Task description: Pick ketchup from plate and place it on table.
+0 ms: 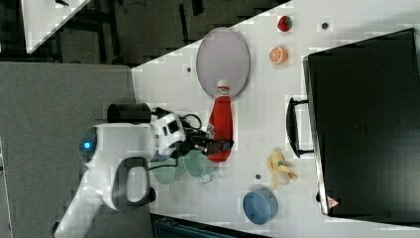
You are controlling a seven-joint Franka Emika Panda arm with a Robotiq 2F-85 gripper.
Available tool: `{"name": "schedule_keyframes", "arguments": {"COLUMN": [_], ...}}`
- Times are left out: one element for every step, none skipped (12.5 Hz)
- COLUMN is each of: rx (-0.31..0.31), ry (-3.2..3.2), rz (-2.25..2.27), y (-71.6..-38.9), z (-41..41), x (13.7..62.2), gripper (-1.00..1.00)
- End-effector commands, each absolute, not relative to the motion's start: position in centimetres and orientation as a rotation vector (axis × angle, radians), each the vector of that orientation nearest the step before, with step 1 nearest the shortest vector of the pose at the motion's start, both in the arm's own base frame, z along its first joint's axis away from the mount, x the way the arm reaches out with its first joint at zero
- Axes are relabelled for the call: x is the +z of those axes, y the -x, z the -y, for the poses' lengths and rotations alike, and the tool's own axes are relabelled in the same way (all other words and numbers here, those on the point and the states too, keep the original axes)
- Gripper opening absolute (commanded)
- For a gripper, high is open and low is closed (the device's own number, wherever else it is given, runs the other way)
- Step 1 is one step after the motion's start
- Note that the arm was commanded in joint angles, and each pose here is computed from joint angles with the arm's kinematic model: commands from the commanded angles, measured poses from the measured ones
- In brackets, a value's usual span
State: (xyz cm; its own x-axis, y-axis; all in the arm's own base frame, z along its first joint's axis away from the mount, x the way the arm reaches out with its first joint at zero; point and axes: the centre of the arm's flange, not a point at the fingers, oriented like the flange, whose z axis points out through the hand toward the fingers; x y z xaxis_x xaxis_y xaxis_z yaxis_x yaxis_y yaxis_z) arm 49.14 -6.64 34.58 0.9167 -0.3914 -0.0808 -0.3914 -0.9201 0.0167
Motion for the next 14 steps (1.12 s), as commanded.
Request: {"name": "schedule_keyframes", "arguments": {"rx": [-0.076,-0.062,-0.044,-0.019,-0.015,-0.022,-0.022,-0.006,0.013,0.037,0.060,0.095,0.135,0.161], "ry": [-3.081,-3.085,-3.088,-3.092,-3.093,-3.092,-3.090,-3.091,-3.093,-3.095,-3.096,-3.092,-3.085,-3.073], "rz": [0.590,0.585,0.582,0.582,0.583,0.584,0.589,0.589,0.587,0.583,0.581,0.604,0.647,0.715], "y": [-49.1,-49.0,-49.0,-49.1,-49.2,-49.1,-49.1,-49.3,-49.4,-49.5,-49.6,-49.7,-49.9,-50.0], "z": [3.9,3.7,3.5,3.5,3.5,3.6,3.7,3.8,3.7,3.6,3.5,3.3,3.2,3.0], "x": [30.5,28.6,26.9,25.8,25.1,25.0,25.2,25.6,26.2,27.0,28.0,29.4,31.2,33.1], "gripper": [0.21,0.21,0.21,0.21,0.21,0.29,0.50,0.72,0.95,1.00,1.00,1.00,1.00,1.00]}}
